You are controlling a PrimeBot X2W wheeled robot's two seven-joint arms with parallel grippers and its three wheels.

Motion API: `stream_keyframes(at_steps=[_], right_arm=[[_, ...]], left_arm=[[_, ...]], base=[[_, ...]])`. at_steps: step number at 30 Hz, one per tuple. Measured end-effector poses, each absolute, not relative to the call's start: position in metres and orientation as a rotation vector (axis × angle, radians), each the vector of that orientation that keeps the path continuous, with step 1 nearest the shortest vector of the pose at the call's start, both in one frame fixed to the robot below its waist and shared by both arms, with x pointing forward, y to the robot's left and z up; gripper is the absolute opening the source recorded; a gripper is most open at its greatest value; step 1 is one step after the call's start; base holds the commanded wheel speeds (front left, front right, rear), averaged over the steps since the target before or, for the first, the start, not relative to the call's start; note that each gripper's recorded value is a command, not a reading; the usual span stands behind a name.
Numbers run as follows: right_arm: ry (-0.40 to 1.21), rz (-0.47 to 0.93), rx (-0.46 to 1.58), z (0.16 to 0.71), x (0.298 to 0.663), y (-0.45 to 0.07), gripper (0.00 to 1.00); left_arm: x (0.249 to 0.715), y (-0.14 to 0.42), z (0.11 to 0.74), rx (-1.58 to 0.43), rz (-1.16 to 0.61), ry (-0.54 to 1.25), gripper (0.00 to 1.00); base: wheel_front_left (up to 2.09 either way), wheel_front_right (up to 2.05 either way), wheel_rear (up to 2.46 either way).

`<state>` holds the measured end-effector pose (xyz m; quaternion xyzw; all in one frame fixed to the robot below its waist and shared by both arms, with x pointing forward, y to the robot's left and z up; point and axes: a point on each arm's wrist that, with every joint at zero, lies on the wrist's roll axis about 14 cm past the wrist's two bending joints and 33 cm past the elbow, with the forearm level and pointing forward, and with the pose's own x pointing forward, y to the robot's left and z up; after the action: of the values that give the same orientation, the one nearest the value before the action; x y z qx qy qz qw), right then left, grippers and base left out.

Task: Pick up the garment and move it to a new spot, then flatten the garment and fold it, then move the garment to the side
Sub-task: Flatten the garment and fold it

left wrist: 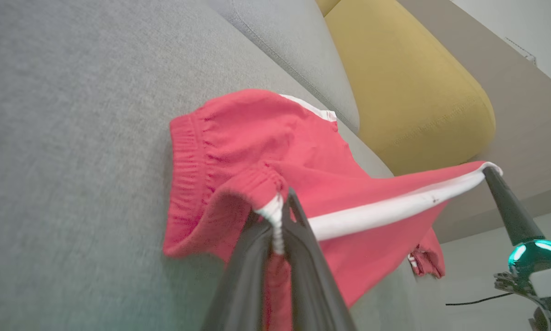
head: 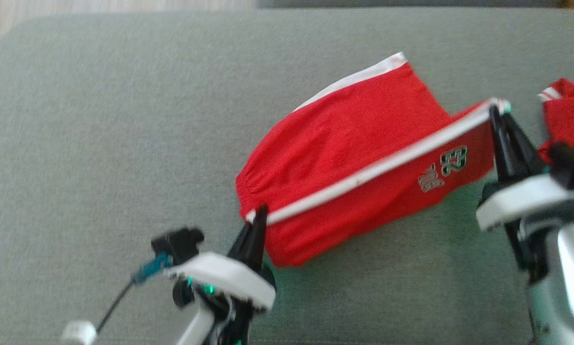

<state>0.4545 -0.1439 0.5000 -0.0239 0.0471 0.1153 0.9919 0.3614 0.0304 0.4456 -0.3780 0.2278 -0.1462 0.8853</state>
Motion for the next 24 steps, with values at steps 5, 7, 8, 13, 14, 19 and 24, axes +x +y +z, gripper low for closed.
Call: stream_keyframes(at_steps=[5,7,8,13,14,19,24], right_arm=[[0.169,0.290,-0.071,0.481,0.493,-0.128,0.00],[0.212,0.316,-0.081,0.469,0.510,-0.120,0.00],[0.226,0.328,-0.088,0.465,0.518,-0.117,0.00],[0.293,0.369,-0.117,0.442,0.551,-0.103,0.00],[0.306,0.374,-0.120,0.437,0.556,-0.101,0.00],[0.348,0.390,-0.122,0.421,0.576,-0.090,0.00],[0.369,0.384,-0.130,0.413,0.589,-0.088,0.31]], left_arm=[[0.391,0.043,0.441,-0.758,-0.271,0.470,0.00],[0.404,0.049,0.439,-0.761,-0.255,0.466,0.00],[0.410,0.052,0.437,-0.760,-0.245,0.465,0.00],[0.430,0.061,0.427,-0.760,-0.212,0.476,0.00],[0.433,0.062,0.425,-0.757,-0.206,0.479,0.00],[0.444,0.071,0.417,-0.739,-0.178,0.486,0.00],[0.447,0.070,0.412,-0.713,-0.170,0.497,0.20]], base=[[0.00,0.00,0.00],[0.00,0.00,0.00],[0.00,0.00,0.00],[0.00,0.00,0.00],[0.00,0.00,0.00],[0.00,0.00,0.00],[0.00,0.00,0.00]])
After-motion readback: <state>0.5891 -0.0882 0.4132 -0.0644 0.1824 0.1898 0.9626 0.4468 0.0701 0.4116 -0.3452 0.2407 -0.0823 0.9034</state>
